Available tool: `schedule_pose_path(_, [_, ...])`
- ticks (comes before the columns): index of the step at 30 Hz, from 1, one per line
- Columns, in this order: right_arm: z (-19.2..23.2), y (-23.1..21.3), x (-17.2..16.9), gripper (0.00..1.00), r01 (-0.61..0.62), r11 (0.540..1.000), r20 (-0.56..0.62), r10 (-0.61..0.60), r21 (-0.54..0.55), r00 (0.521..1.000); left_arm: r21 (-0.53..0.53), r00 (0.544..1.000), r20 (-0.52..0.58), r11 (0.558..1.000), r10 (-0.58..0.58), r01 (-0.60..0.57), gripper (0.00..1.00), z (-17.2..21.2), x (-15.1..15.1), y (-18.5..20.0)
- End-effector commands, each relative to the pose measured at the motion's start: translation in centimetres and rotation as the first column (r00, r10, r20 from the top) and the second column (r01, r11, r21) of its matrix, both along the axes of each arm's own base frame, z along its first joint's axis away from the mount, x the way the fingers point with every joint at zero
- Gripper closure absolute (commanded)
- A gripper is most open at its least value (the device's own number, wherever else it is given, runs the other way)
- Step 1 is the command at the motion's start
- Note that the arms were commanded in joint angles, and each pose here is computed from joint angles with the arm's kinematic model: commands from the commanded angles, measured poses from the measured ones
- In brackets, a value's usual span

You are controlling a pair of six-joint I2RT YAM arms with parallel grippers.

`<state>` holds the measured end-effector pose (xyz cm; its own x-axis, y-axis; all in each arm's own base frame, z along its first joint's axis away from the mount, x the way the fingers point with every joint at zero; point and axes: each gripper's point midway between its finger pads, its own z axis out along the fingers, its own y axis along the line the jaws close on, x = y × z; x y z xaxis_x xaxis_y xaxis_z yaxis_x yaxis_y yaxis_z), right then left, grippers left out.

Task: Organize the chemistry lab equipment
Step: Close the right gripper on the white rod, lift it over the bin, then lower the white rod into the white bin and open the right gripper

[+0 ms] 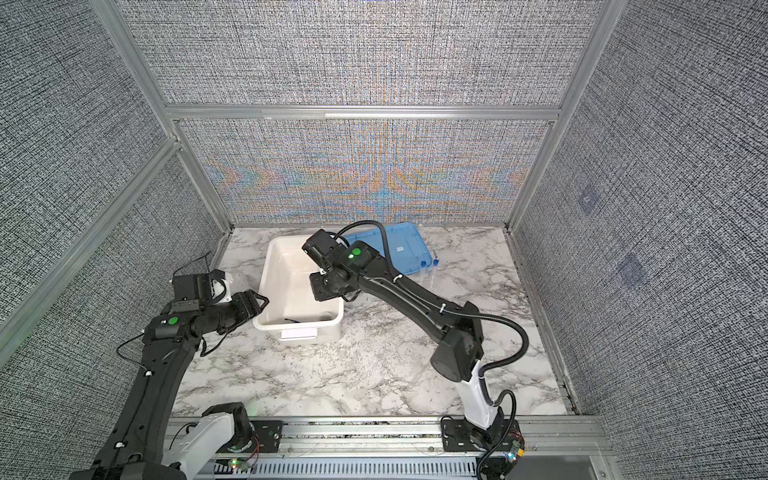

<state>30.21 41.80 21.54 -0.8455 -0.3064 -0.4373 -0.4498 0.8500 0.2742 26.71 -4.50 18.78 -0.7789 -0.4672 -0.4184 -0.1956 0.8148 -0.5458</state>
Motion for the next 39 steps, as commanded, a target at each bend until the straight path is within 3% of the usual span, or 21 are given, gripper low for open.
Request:
schedule_pose_path(1, [-1.2, 3.2, -0.9, 0.84, -0.015, 0.997, -0.095, 0.022, 0.076, 0.995, -0.051, 1.000, 0.017, 0.999, -0.002, 0.003, 0.26, 0.6, 0.5, -0.6])
schedule_pose_path(5, [-2.3, 7.0, -1.7, 0.82, 0.007, 0.985, -0.192, 0.027, 0.173, 0.981, -0.079, 1.000, 0.006, 0.996, -0.029, 0.029, 0.26, 0.6, 0.4, -1.2])
schedule_pose_path(12, [-5.8, 10.8, -1.4, 0.82, 0.127, 0.956, -0.336, -0.033, 0.263, 0.941, -0.263, 0.997, -0.019, 0.962, -0.081, 0.073, 0.27, 0.5, 0.7, -3.7])
schedule_pose_path(17, [-8.5, 11.0, -0.7, 0.82, 0.203, 0.955, -0.373, -0.111, 0.216, 0.921, -0.303, 0.993, -0.016, 0.947, -0.113, 0.103, 0.29, 1.0, 0.4, -4.5])
schedule_pose_path(23, [-11.7, 9.6, -0.3, 0.82, 0.229, 0.968, -0.348, -0.180, 0.104, 0.920, -0.272, 0.994, -0.008, 0.957, -0.107, 0.100, 0.29, 1.2, 0.1, -4.1])
schedule_pose_path(30, [-14.3, 9.3, 0.1, 0.81, 0.203, 0.978, -0.290, -0.184, 0.039, 0.939, -0.170, 0.999, -0.023, 0.985, -0.042, 0.038, 0.29, 1.3, -0.3, -2.4])
schedule_pose_path(39, [-15.3, 9.2, 0.9, 0.78, 0.200, 0.980, -0.220, -0.197, -0.010, 0.955, -0.171, 0.999, -0.027, 0.985, -0.022, 0.017, 0.29, 1.4, -0.3, -2.1])
